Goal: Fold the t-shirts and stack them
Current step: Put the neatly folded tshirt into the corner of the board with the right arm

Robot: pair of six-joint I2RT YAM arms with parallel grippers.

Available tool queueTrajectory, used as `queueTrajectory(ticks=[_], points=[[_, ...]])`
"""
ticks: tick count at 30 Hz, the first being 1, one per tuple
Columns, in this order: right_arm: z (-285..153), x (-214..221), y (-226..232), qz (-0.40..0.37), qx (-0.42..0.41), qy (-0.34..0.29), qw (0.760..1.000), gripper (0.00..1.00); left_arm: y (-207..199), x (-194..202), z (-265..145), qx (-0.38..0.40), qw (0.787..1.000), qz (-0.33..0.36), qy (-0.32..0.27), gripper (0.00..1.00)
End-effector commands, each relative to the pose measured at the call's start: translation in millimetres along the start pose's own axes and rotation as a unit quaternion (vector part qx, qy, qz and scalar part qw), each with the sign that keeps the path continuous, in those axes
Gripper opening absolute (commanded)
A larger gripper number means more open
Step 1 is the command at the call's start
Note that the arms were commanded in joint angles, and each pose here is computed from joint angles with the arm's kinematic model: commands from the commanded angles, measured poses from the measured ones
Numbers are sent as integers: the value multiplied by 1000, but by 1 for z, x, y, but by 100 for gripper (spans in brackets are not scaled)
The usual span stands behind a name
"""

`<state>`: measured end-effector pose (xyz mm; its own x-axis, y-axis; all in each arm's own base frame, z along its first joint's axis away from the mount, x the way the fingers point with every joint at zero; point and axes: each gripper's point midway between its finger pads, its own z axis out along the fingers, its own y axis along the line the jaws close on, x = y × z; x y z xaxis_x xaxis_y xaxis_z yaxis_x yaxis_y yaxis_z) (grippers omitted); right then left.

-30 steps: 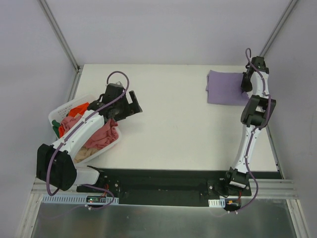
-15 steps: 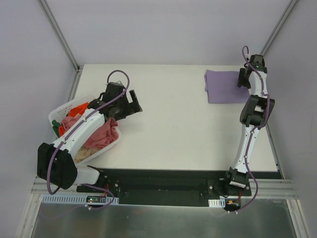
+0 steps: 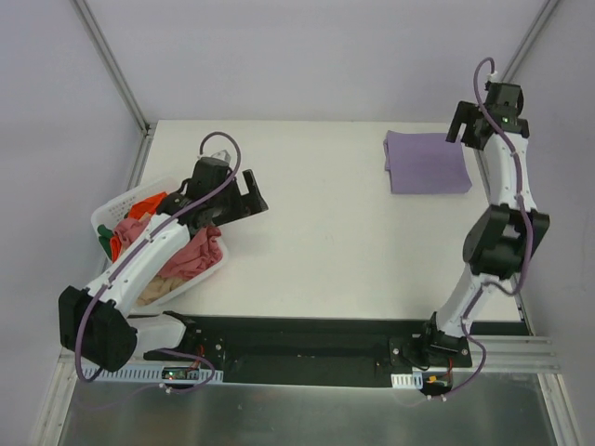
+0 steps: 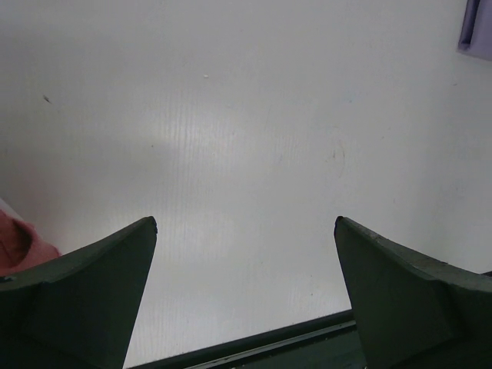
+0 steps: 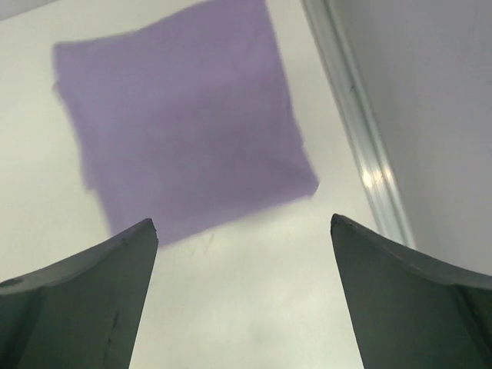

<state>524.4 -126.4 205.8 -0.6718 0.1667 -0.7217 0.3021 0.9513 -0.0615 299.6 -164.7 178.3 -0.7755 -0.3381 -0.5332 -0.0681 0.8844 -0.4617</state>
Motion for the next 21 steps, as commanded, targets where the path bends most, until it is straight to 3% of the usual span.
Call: queueTrajectory(ticks=[1, 3, 6, 10, 14, 21], points=[[-84, 32, 39, 85, -82, -62, 991, 96, 0, 9, -20, 18, 1000, 14, -15, 99], [-97, 89, 60, 81, -111, -53, 989, 96, -1, 14, -26, 31, 999, 19, -16, 99], [-133, 137, 71, 83, -120, -57, 988, 96, 3, 22, -33, 34, 999, 29, -29, 99], [-149, 203, 80, 136, -173, -65, 973, 96, 7, 35, -37, 49, 998, 37, -33, 99], [-168, 225, 86, 151, -229, -115, 955, 96, 9, 45, -41, 62, 996, 45, -35, 99], [-174, 242, 74, 165, -215, -141, 952, 96, 15, 49, -52, 79, 994, 43, -69, 99]])
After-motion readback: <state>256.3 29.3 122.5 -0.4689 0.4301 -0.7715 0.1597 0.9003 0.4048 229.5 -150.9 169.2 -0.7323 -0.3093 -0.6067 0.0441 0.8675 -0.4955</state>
